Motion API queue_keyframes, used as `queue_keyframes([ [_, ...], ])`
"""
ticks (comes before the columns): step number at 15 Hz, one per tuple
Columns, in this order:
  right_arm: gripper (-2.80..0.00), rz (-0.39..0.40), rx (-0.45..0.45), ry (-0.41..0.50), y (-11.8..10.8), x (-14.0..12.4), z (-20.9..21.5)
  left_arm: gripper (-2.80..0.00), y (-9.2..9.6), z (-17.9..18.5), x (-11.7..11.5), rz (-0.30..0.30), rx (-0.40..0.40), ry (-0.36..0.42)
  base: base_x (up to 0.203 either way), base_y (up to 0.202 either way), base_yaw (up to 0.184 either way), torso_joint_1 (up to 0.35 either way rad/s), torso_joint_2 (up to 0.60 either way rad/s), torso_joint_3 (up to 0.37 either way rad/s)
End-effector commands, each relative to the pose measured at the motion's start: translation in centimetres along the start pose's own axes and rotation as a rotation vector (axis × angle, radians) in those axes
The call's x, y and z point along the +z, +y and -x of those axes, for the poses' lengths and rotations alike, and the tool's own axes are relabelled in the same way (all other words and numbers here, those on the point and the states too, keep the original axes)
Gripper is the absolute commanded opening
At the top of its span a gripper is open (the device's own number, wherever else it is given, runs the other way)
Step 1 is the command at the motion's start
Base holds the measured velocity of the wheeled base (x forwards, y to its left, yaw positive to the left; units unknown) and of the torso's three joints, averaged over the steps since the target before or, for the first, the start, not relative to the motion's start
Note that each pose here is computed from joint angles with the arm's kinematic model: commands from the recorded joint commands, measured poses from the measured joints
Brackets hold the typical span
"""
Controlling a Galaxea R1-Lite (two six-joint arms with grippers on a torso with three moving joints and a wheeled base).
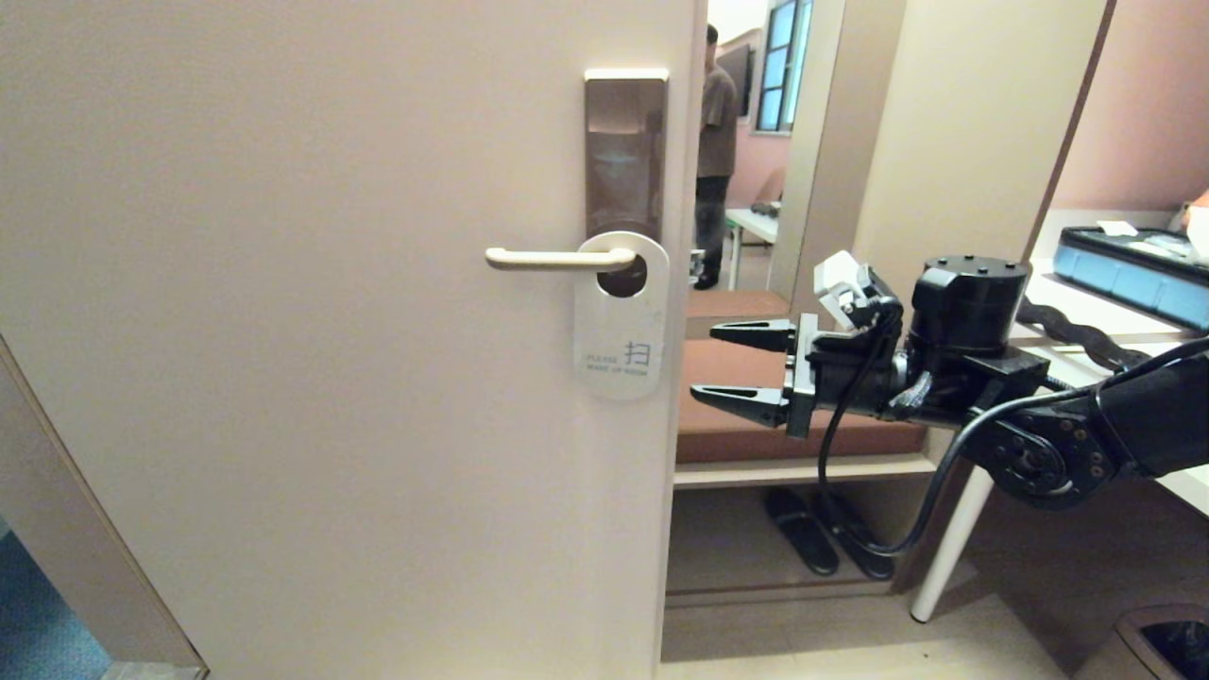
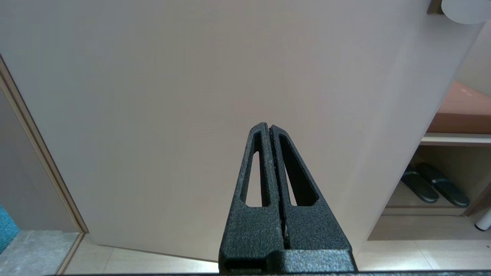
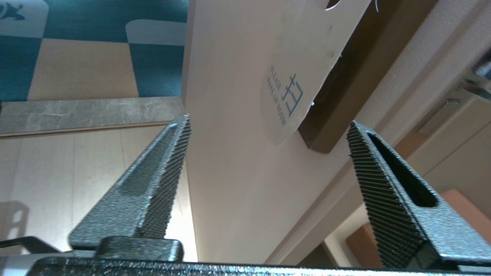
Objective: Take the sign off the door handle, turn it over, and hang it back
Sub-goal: Take down the sign
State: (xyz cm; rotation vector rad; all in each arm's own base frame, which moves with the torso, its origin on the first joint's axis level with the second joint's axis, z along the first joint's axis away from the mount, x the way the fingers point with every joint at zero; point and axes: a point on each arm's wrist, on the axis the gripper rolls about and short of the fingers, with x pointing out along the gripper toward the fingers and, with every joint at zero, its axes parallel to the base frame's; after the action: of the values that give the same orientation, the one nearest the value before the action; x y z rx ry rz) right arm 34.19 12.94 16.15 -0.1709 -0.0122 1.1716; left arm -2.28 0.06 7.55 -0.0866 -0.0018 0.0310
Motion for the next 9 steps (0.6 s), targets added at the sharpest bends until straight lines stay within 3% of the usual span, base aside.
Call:
queue_keyframes([
  [1,0.00,0.002,0.005,-0.001,-0.9,-0.8,-1.0,-2.80,0.0,0.0,0.0,0.001,0.001,0.002,0.000,0.000,0.000,0.000,0.00,0.000],
  [9,0.00,0.007,0.003,-0.019,-2.9,-1.6,-2.9,-2.80,0.0,0.0,0.0,0.001,0.001,0.000,0.000,0.000,0.000,0.000,0.00,0.000],
])
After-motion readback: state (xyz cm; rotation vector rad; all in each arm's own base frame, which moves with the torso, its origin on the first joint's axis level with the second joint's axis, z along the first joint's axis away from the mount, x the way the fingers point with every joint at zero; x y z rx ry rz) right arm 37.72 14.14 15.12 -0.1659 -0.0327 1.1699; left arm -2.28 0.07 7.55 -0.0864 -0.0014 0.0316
